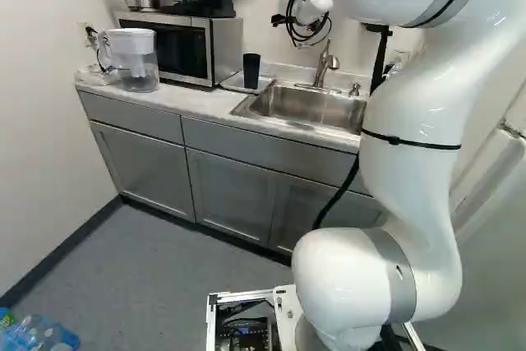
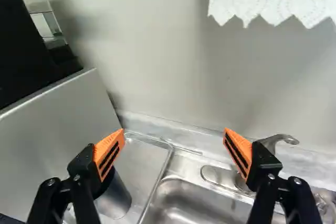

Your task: Rinse the cup and place it in the tray

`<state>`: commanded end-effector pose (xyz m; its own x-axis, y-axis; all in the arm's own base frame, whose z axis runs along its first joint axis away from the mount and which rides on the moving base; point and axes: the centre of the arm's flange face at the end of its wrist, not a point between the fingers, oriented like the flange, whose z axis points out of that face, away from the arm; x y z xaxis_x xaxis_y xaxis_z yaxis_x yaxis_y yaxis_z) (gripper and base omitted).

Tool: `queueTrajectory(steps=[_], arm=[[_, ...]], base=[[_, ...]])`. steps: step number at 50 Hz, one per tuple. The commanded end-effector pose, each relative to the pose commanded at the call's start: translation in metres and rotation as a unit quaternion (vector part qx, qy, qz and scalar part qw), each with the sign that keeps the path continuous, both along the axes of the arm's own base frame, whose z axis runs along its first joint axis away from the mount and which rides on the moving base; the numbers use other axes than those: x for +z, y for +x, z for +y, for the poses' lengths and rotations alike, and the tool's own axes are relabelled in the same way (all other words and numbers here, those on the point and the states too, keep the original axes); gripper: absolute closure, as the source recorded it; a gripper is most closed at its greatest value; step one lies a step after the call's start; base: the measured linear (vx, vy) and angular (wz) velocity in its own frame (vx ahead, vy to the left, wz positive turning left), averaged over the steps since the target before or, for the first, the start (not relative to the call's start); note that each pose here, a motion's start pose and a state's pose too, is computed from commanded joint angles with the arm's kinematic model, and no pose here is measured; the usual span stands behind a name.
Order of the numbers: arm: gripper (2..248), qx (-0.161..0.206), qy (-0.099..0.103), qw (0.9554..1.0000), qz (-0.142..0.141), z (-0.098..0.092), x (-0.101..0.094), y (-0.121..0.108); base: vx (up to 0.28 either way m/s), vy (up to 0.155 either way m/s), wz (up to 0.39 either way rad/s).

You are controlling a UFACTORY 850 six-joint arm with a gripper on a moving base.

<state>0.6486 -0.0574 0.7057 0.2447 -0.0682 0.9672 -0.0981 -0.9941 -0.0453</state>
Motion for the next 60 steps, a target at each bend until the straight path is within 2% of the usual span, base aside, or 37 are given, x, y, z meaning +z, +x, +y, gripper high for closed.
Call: queueTrajectory(steps=[18, 60], arm=[[3, -0.021, 0.000, 0.9998, -0.001, -0.028, 0.000, 0.000], [3, -0.051, -0.001, 0.9987, -0.010, -0.074, -0.005, 0.034]], base=[[0.000, 0.000, 0.000], [0.000, 0.000, 0.000]])
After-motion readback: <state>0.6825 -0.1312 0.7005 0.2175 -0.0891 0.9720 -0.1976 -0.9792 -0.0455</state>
